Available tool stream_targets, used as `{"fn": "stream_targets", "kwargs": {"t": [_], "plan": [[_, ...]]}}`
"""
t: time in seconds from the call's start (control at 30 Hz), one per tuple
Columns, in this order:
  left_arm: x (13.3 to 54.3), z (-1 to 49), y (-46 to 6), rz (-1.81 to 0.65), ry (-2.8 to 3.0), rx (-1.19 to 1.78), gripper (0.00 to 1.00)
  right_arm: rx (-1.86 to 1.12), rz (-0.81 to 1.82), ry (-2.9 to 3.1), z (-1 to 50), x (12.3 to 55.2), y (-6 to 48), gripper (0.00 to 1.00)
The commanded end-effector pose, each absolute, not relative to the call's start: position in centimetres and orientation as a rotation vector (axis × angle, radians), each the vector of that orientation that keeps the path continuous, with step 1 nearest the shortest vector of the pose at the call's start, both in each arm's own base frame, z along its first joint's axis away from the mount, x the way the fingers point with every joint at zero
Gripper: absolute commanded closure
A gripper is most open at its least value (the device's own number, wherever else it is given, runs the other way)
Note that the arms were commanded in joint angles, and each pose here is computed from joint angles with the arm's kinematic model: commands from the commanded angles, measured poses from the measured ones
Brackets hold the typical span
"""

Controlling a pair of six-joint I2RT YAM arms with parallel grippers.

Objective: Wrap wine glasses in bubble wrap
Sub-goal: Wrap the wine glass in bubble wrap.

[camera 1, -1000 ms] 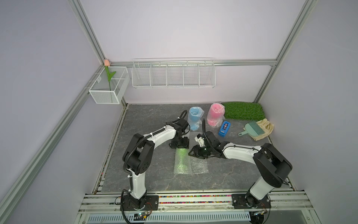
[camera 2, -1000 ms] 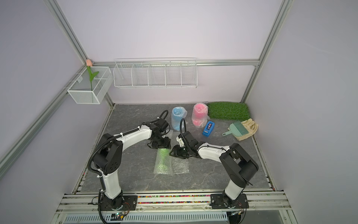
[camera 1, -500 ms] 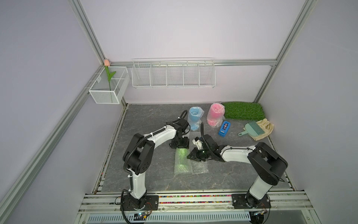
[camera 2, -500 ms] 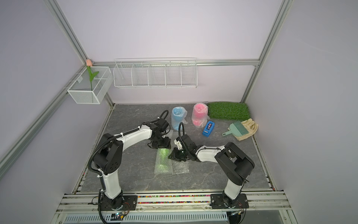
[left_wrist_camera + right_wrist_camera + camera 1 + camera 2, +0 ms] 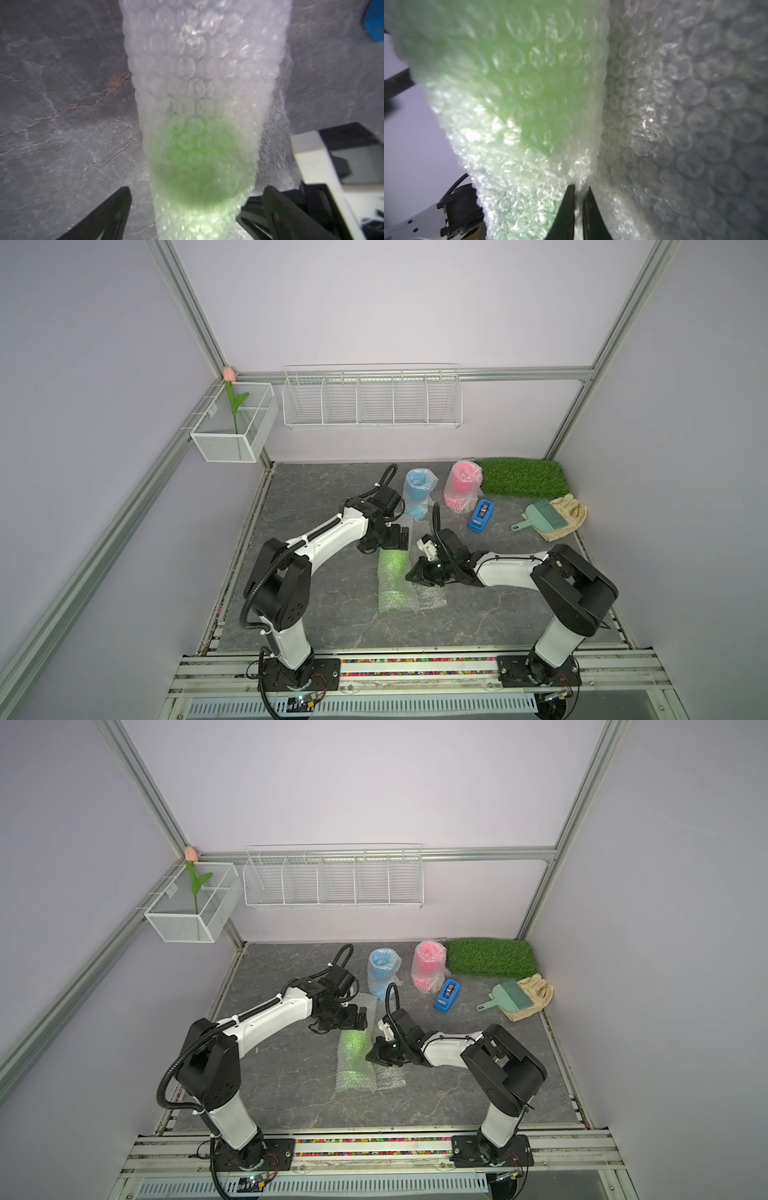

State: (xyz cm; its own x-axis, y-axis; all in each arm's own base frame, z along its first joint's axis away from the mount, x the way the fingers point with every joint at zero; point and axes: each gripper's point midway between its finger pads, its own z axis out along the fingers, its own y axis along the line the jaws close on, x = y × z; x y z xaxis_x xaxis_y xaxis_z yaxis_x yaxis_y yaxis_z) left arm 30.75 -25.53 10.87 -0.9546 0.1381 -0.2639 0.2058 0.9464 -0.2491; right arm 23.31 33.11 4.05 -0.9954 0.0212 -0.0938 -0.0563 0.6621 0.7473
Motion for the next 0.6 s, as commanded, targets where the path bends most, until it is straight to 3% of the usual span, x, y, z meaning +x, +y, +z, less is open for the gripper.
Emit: {"fn": "stream_targets", "kwargs": {"t": [0.0, 0.43, 0.57], "plan": [[30.3, 11.1, -25.0, -0.429, 2.854, 0.257, 0.0, 0.006, 1.189, 2.828, 2.7, 22.9, 31.7, 0.87], [29.7, 6.8, -26.2, -0.496, 2.93, 0.284, 0.0, 0.029, 1.131, 2.84, 2.9, 23.5, 29.9, 0.87], [29.9, 6.0, -27.0, -0.544, 2.943, 0.286, 0.01, 0.023, 1.096, 2.833, 3.7, 23.6, 29.1, 0.79]]}}
